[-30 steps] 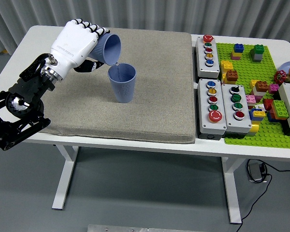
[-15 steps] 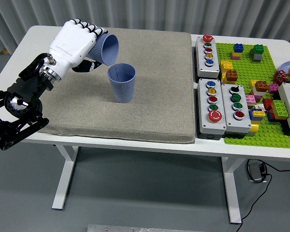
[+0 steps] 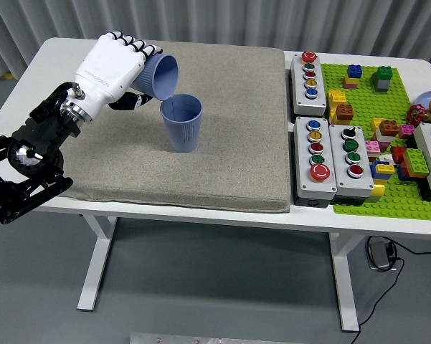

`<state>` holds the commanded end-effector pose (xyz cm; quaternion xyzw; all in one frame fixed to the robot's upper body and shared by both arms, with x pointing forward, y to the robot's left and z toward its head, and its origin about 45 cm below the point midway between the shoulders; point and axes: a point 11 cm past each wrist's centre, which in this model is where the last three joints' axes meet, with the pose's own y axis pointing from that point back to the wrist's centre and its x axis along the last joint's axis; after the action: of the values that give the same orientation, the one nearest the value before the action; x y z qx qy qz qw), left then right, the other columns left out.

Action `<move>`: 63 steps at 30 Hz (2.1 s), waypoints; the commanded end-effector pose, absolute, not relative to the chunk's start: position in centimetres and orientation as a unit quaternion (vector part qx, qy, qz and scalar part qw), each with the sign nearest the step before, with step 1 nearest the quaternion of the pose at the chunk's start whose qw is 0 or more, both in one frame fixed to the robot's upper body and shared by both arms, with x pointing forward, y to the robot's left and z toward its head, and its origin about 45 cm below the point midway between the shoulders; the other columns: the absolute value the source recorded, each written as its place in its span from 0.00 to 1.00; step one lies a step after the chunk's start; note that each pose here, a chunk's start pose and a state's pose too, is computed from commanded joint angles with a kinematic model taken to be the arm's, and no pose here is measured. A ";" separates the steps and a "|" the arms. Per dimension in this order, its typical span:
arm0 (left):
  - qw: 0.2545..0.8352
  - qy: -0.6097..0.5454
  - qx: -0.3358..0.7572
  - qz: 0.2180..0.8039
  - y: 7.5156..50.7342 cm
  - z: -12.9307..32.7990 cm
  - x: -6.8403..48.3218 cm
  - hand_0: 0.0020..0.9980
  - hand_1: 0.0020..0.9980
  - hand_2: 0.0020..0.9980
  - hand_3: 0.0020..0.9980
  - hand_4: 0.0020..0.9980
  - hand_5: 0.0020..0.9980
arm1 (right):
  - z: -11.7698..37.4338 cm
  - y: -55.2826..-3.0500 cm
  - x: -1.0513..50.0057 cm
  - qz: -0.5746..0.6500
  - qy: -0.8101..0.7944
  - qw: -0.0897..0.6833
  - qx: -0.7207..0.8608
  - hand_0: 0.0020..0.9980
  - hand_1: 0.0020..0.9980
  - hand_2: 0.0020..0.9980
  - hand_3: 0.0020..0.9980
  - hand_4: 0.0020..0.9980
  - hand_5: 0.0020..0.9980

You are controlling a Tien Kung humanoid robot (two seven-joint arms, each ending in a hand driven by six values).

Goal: Pick cup pour cup place

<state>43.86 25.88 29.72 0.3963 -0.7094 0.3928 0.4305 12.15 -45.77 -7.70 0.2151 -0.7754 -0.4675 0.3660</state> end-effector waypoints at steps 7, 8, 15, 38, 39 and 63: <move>0.428 -0.714 0.398 0.386 25.8 30.0 43.9 0.53 0.58 0.62 0.60 0.66 0.00 | -7.7 -45.8 12.3 -0.467 -0.777 0.364 0.215 0.67 0.60 0.56 0.57 0.00 0.05; 0.427 -0.715 0.398 0.385 25.8 30.0 43.9 0.53 0.58 0.62 0.60 0.66 0.00 | -7.7 -45.8 12.3 -0.467 -0.777 0.363 0.215 0.67 0.60 0.56 0.57 0.00 0.05; 0.425 -0.718 0.398 0.382 25.7 30.2 44.0 0.53 0.58 0.62 0.60 0.66 0.00 | -7.6 -45.8 12.5 -0.466 -0.778 0.362 0.215 0.67 0.60 0.56 0.57 0.00 0.05; 0.423 -0.730 0.395 0.363 24.9 30.2 44.0 0.53 0.58 0.62 0.60 0.65 0.00 | -7.5 -45.9 12.6 -0.465 -0.780 0.360 0.214 0.67 0.60 0.56 0.57 0.00 0.04; 0.423 -0.730 0.395 0.363 24.9 30.2 44.0 0.53 0.58 0.62 0.60 0.65 0.00 | -7.5 -45.9 12.6 -0.465 -0.780 0.360 0.214 0.67 0.60 0.56 0.57 0.00 0.04; 0.426 -0.729 0.398 0.359 25.0 29.8 43.9 0.53 0.58 0.62 0.60 0.65 0.00 | -7.7 -45.9 12.1 -0.467 -0.778 0.363 0.211 0.67 0.60 0.56 0.57 0.00 0.05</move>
<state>43.87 24.97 29.76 0.3976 -0.7290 0.3593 0.4258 12.07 -45.87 -7.68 0.2109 -0.7783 -0.4670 0.3630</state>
